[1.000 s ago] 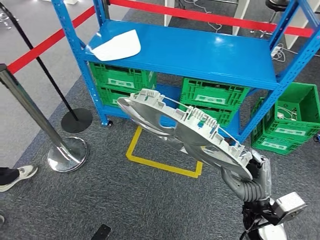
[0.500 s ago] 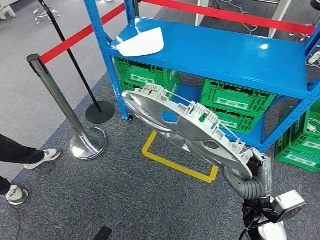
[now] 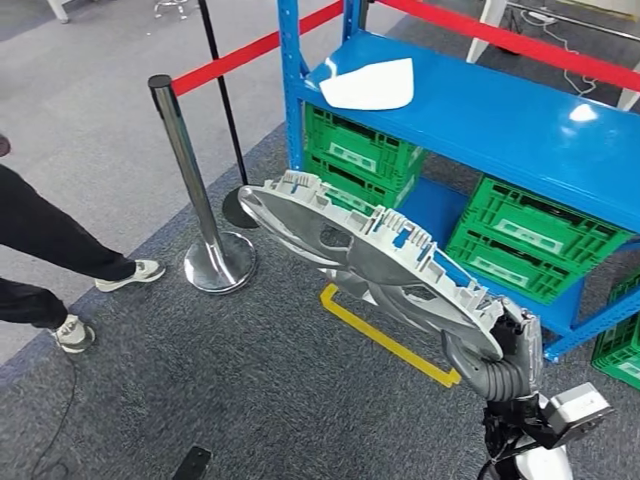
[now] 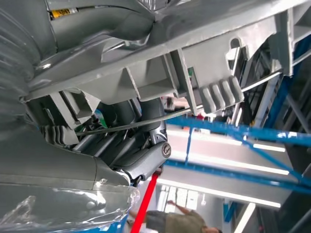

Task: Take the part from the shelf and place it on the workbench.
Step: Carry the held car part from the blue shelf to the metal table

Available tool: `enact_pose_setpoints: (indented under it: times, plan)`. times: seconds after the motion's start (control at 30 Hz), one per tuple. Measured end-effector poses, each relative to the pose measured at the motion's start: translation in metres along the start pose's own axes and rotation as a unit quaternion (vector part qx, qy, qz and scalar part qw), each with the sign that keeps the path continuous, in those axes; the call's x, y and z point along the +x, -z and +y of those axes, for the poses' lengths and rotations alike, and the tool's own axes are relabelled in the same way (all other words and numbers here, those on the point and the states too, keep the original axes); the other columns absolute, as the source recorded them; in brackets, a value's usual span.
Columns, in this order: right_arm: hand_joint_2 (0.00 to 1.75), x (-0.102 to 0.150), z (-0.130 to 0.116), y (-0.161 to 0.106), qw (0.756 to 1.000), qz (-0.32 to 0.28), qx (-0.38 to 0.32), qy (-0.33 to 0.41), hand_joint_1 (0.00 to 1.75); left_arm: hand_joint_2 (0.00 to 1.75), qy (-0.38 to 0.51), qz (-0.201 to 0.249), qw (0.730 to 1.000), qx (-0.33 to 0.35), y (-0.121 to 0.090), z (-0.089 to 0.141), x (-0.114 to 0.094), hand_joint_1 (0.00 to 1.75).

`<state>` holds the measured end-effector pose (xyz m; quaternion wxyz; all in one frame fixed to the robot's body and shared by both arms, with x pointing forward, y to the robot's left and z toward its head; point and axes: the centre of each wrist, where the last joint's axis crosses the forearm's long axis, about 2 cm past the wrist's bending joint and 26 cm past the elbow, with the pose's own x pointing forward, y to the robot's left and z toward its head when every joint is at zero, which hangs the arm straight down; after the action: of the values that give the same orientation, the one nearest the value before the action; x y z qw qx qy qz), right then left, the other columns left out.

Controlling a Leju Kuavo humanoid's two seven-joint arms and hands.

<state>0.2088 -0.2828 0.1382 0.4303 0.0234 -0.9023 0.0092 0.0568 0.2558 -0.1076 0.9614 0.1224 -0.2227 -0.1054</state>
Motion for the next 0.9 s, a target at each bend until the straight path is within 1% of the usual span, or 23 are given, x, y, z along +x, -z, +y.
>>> enact_pose_setpoints:
  times: [0.23,0.43,0.9]
  plan:
    - [1.75,0.0013,0.0002,-0.0064,1.000,0.008,-0.003,-0.001,1.75,1.75,0.006,-0.010,1.000,0.022,-0.0014,-0.0031,0.0007,0.00]
    - [1.75,0.0030,0.0001,-0.0067,1.000,0.006,-0.003,-0.002,1.75,1.75,0.008,-0.008,1.000,0.023,-0.0025,-0.0035,-0.0027,0.00]
    - [1.75,0.0048,-0.0003,-0.0054,1.000,0.002,-0.004,-0.003,1.75,1.75,0.007,-0.011,1.000,0.022,-0.0021,-0.0057,0.0014,0.00]
